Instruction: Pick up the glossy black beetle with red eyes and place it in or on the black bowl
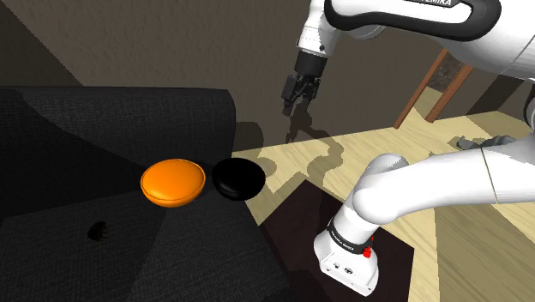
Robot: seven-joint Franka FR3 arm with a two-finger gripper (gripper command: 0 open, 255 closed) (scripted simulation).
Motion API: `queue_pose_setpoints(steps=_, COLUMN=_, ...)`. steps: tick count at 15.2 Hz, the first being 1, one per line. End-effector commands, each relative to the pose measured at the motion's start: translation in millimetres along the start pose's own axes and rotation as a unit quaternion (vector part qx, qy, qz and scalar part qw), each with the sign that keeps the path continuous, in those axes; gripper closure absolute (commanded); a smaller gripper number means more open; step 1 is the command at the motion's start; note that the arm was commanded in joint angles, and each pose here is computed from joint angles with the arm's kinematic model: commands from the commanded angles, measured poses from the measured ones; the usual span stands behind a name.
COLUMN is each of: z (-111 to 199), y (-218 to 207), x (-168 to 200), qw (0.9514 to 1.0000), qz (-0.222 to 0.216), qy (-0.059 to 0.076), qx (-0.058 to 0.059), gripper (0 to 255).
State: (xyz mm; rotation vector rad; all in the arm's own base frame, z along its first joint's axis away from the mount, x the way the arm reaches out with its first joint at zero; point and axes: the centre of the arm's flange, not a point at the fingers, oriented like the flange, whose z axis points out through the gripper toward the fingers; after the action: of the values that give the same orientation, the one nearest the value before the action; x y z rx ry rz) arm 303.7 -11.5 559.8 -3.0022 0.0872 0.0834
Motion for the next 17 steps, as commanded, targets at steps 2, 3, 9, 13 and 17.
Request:
queue_pose_setpoints(steps=2, z=6.8, y=-10.6, x=4.5, qw=1.0000, qz=0.000, qy=0.001, qx=-0.001, gripper=0)
queue_pose_setpoints(steps=3, z=13.7, y=-21.1, x=9.0, qw=1.0000, qz=0.000, qy=0.001, qx=-0.002, gripper=0)
queue_pose_setpoints(steps=9, z=55.2, y=-84.3, x=36.2, qw=1.0000, qz=-0.002, qy=0.005, qx=-0.008, gripper=0)
queue_pose_setpoints(steps=13, z=83.1, y=-126.2, x=54.3, qw=0.9999, qz=-0.003, qy=0.007, qx=-0.012, gripper=0)
queue_pose_setpoints(steps=17, z=111.3, y=-167.9, x=72.5, qw=0.9998, qz=-0.004, qy=0.009, qx=-0.016, gripper=0)
